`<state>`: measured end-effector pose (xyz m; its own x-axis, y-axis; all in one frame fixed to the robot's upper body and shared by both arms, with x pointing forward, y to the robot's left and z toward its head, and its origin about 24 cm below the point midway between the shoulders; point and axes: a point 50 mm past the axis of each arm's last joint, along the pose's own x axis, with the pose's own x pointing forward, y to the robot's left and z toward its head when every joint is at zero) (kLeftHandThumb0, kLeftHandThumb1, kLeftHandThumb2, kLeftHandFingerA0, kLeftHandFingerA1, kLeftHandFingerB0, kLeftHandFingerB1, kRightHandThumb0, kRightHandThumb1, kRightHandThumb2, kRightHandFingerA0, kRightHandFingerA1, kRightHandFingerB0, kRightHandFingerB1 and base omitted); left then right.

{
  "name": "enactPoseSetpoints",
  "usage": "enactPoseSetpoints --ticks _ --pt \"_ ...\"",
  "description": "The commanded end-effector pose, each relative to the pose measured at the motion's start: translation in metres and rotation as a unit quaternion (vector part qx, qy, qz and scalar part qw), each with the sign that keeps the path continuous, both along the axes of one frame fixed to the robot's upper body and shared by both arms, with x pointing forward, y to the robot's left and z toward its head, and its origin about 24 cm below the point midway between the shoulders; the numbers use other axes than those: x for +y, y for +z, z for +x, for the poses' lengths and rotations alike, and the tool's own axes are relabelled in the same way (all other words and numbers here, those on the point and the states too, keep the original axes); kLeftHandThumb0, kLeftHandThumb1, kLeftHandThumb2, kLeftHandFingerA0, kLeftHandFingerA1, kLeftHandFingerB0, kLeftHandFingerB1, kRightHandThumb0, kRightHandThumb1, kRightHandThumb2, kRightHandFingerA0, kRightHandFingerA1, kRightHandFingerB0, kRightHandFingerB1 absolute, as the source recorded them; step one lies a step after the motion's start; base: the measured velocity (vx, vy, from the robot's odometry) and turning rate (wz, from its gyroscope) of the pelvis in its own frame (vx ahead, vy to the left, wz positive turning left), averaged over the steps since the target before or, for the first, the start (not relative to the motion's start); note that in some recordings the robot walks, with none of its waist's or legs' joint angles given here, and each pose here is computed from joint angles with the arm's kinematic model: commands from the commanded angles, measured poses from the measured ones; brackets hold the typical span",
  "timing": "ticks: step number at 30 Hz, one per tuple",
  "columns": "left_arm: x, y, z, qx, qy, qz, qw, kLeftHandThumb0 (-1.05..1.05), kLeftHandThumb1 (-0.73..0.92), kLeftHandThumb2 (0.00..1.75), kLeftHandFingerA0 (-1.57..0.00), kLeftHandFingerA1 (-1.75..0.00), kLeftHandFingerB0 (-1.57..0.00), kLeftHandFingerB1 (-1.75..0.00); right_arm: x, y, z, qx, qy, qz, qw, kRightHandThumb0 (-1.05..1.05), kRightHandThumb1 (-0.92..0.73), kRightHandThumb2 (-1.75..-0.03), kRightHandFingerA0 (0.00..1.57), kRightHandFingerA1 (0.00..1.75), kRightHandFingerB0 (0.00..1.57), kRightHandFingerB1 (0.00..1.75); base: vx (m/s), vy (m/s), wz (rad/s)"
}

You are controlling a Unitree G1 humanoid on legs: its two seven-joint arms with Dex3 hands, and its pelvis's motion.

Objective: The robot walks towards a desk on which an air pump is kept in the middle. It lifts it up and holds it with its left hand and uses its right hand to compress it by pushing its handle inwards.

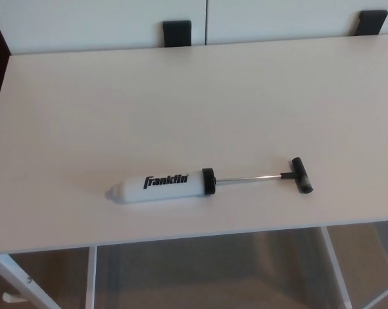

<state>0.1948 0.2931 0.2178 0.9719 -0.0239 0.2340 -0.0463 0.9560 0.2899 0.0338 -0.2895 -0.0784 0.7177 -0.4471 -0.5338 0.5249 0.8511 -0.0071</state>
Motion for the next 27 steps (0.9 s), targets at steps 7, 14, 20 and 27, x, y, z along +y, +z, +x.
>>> enactPoseSetpoints --ticks 7,14,20,27 --pt "-0.153 -0.023 0.087 0.060 -0.175 0.495 0.849 -0.45 0.40 0.62 -0.27 -0.40 -0.14 -0.32 -0.006 0.003 0.003 0.011 0.000 -0.004 1.000 -0.26 -0.58 -0.57 0.85 0.54 0.67 0.48 0.00 0.000 0.00" --pt "-0.175 -0.061 0.098 0.120 -0.220 0.530 0.810 -0.57 0.41 0.68 -0.25 -0.41 -0.13 -0.35 -0.006 0.000 0.003 0.015 0.007 -0.005 1.000 -0.28 -0.56 -0.58 0.91 0.54 0.76 0.50 0.00 0.000 0.00" --pt "-0.189 -0.085 0.102 0.162 -0.244 0.541 0.788 -0.60 0.40 0.71 -0.28 -0.43 -0.13 -0.35 -0.007 -0.002 0.002 0.014 0.019 -0.005 1.000 -0.29 -0.57 -0.58 0.93 0.53 0.76 0.50 0.00 0.000 0.00" --pt "-0.205 -0.104 0.107 0.202 -0.256 0.546 0.772 -0.52 0.46 0.54 -0.21 -0.32 -0.17 -0.27 -0.003 0.002 0.007 0.005 0.031 -0.009 0.999 -0.29 -0.55 -0.57 0.92 0.55 0.78 0.50 0.00 0.000 0.00"
